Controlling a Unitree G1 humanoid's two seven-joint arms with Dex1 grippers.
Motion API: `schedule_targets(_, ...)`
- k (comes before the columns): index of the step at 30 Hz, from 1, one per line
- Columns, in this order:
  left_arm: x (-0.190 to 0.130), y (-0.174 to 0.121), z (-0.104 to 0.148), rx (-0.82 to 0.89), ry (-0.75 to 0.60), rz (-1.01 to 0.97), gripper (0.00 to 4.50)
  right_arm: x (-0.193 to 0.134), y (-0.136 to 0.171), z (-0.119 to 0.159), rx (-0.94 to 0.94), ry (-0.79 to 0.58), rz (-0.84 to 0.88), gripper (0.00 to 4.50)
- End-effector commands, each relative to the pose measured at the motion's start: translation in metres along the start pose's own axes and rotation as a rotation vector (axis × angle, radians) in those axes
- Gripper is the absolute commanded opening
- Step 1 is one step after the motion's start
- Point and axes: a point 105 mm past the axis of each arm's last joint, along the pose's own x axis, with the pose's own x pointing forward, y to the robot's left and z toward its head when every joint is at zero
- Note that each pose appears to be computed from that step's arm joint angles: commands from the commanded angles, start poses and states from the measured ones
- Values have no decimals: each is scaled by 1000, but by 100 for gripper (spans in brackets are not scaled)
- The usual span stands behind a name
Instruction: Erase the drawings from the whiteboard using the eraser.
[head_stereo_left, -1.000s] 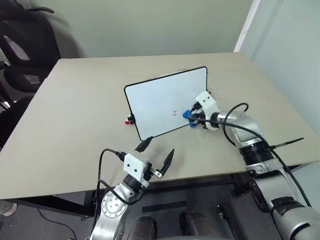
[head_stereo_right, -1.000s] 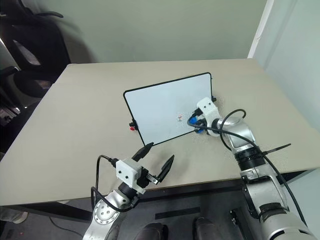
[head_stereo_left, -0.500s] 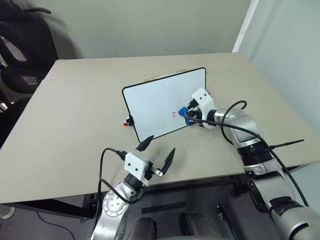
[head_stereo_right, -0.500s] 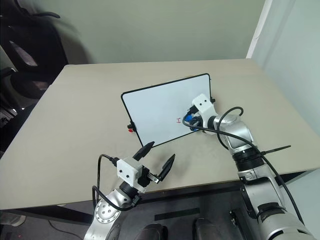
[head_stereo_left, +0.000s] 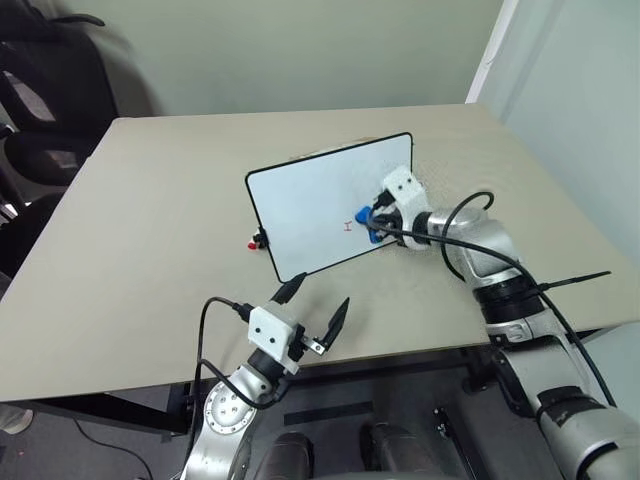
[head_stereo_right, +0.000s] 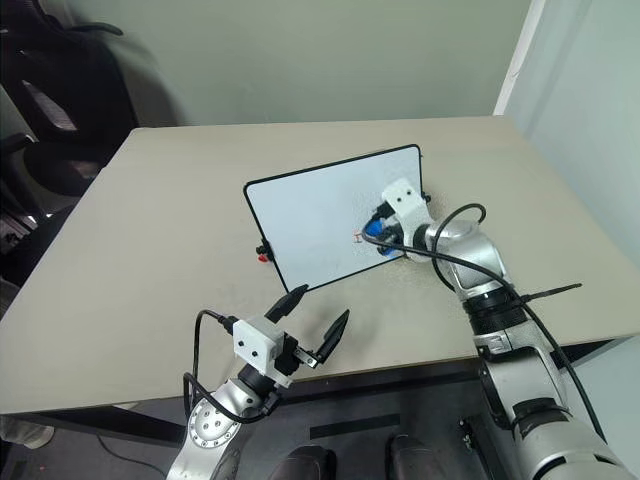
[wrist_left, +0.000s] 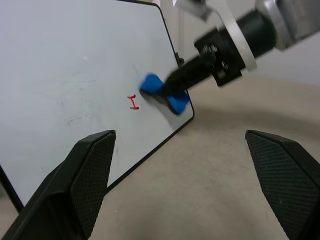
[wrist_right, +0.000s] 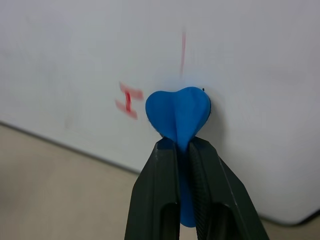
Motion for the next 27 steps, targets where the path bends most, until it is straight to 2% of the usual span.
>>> schedule_targets(1,1,0,10,10,-38,-4,450,-11,3,37,-45,-112,-4,8)
schedule_targets(7,1,-2,10,8,-39,-5,450,-7,3,30,-42,-89,-9,8)
schedule_targets(15,0,-1,12,12,-43,-1,450,3,-9,-25,10,84,-61,8)
schedule_targets(27,0,-2,13,12,-43,-11,450,2,-4,-32,-3,126,-45,8)
